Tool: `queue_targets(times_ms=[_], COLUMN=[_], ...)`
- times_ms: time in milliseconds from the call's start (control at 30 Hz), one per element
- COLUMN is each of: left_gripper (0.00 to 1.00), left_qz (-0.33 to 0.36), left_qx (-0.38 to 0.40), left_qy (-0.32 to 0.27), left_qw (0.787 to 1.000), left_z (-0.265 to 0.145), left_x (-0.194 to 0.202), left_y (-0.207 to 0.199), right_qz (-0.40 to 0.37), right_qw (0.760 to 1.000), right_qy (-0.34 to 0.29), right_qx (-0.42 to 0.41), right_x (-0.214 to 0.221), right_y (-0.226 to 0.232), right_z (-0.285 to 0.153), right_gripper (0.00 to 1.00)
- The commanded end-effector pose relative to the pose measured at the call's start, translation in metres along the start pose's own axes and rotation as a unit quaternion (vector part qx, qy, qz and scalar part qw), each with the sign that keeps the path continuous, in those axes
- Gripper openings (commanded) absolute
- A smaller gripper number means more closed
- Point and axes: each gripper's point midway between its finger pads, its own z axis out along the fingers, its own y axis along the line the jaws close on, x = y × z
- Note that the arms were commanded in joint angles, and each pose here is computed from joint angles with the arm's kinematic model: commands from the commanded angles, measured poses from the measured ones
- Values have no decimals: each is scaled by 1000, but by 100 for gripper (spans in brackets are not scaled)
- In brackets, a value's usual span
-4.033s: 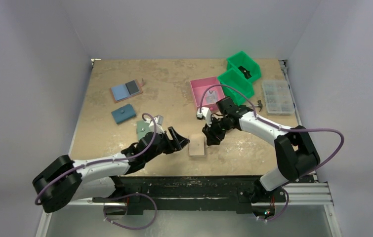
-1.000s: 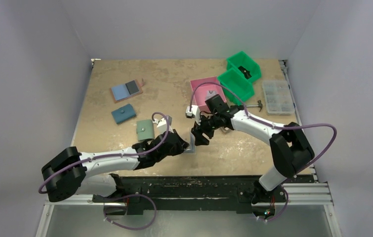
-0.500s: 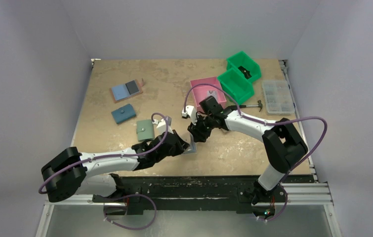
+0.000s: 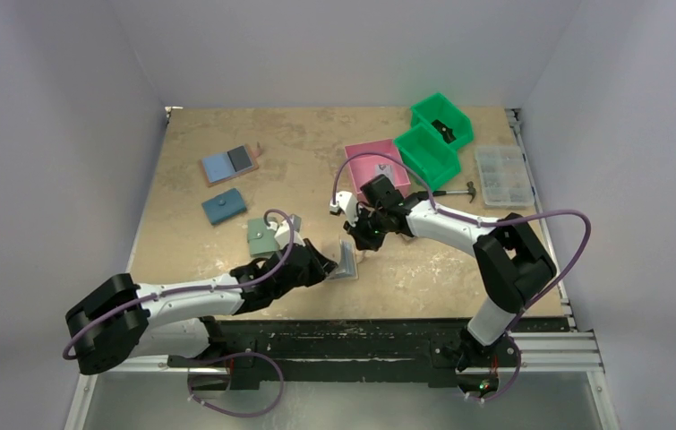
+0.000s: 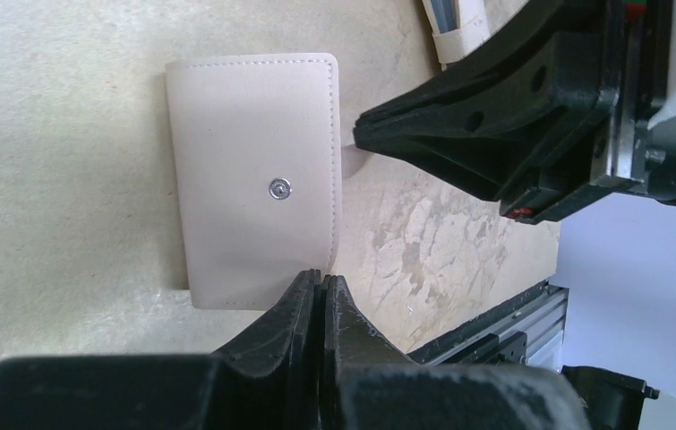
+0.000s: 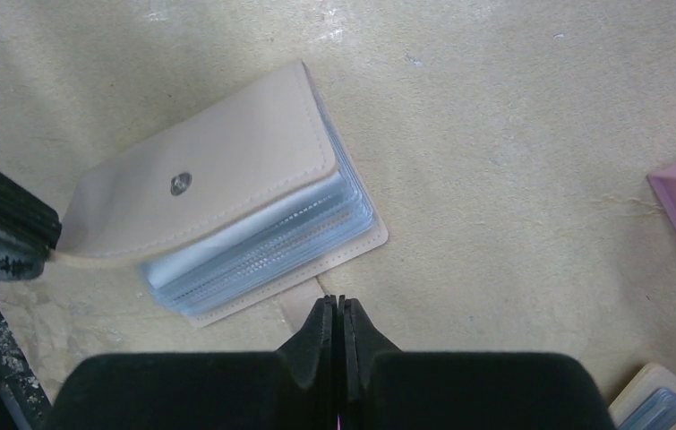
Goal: Take the credit cards out of the card holder
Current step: Open the card holder at the center of the board.
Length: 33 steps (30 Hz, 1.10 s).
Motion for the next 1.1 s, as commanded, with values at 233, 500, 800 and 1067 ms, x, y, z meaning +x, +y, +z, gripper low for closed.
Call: queue_targets(times_ms=[233, 500, 800, 1067], left_gripper=[0, 0, 0, 0], left_qz=[-25, -18, -16, -7], left_qx=[-49, -108, -85, -55], left_qy=[-26, -31, -35, -25], left_qw=[998, 994, 996, 998], left_z=[-4, -5, -9, -12], left_x=[-15, -22, -35, -39], left_y=[44, 77, 65, 43], right_qz=[-14, -1, -18, -196], right_qw=[1000, 999, 998, 965], right_qy=[3, -1, -29, -84], right_qx=[12, 38, -50, -151], right_x=[3, 8, 4, -12], right_y=[-10, -28, -2, 48], right_z=[-14, -27, -35, -39], right_gripper=[0, 0, 11, 67])
